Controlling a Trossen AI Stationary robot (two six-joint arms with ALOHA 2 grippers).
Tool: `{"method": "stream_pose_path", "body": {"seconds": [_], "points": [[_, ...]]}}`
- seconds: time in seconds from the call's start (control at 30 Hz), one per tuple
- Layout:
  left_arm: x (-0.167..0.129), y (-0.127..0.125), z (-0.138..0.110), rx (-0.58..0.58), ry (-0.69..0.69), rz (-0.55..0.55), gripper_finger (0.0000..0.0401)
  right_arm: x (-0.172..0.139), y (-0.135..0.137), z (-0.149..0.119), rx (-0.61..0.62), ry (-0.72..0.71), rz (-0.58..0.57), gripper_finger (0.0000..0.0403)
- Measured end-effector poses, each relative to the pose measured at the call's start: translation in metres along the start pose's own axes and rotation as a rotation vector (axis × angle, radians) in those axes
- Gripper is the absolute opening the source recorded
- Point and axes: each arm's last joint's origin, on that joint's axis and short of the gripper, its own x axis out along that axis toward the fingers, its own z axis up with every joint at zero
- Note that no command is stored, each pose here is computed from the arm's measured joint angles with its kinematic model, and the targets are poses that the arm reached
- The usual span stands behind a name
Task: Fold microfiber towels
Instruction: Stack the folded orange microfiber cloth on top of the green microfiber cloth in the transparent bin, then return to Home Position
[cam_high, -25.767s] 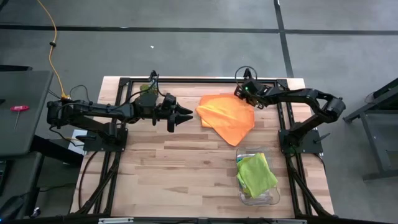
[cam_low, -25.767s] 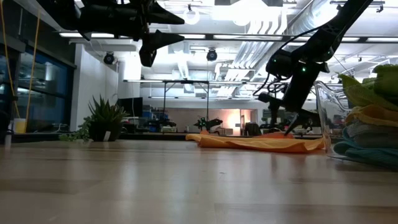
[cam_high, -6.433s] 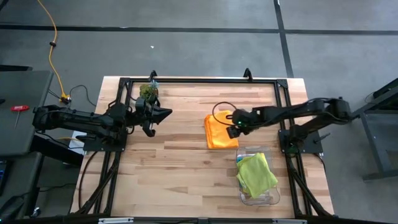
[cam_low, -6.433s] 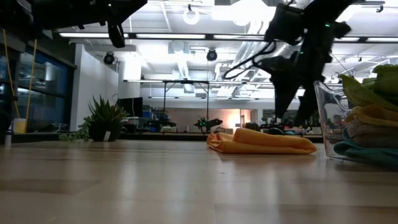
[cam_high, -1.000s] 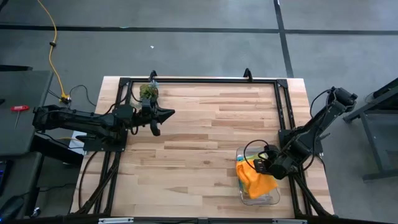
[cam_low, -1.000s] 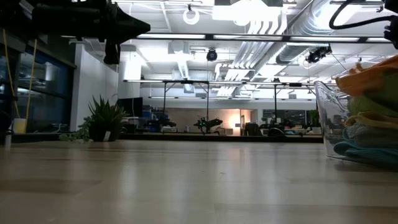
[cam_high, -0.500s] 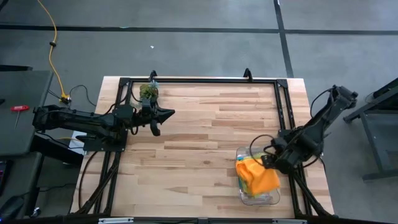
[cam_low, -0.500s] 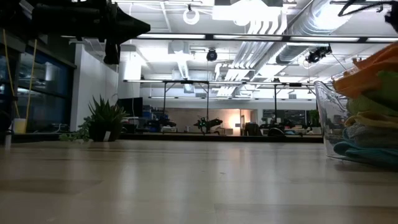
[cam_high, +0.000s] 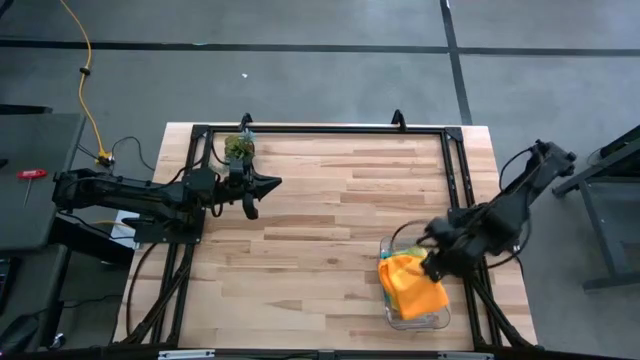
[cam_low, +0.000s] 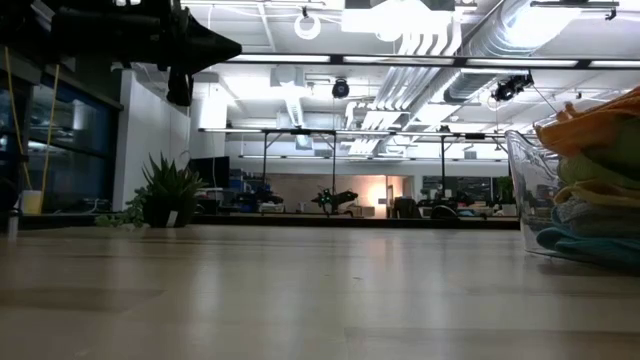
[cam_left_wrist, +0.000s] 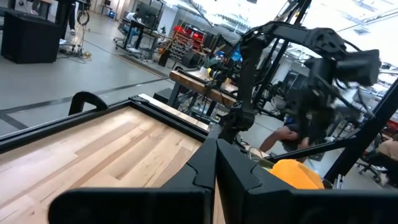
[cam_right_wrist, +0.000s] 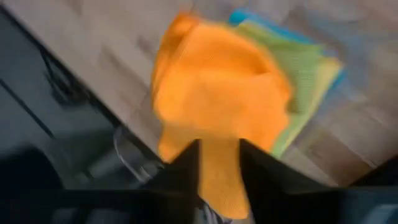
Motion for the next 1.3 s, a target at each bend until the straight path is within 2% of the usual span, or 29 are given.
{"method": "stream_pose_path", "body": {"seconds": [0.07,0.1,0.27,0.4,0.67,0.87,0.97,1.07,1.13,1.3], "points": [[0.000,0.000,0.000,0.000,0.000,0.000,0.0000,0.014,0.014,-0.002,-0.102,0.059,-0.017,0.0039],[0.000,0.000,0.000,0.000,0.000,0.000,0.0000,0.022,0.022,-0.003,-0.162,0.080,-0.030,0.0021],[0.000,0.000,0.000,-0.002,0.000,0.000,0.0000,0.060,0.048,-0.011,-0.441,0.127,-0.142,0.0011],[0.000,0.000,0.000,-0.002,0.000,0.000,0.0000,0.089,0.052,-0.017,-0.624,0.172,-0.243,0.0008],[0.000,0.000,0.000,-0.028,0.001,0.001,0.0000,0.145,0.058,-0.013,-0.781,0.209,-0.344,0.0002],[0.000,0.000,-0.001,-0.027,0.006,0.004,0.0000,0.182,0.054,-0.016,-0.792,0.288,-0.340,0.0001],[0.000,0.000,-0.001,-0.027,0.006,0.004,0.0000,0.181,0.052,-0.016,-0.785,0.309,-0.348,0.0000],[0.000,0.000,-0.001,-0.027,0.005,0.004,0.0000,0.165,0.050,-0.015,-0.773,0.300,-0.351,0.0000],[0.000,0.000,-0.001,-0.025,0.004,0.006,0.0000,0.145,0.048,-0.011,-0.752,0.271,-0.342,0.0000],[0.000,0.000,-0.001,-0.024,0.004,0.006,0.0000,0.081,0.042,0.003,-0.650,0.162,-0.207,0.0000]]}}
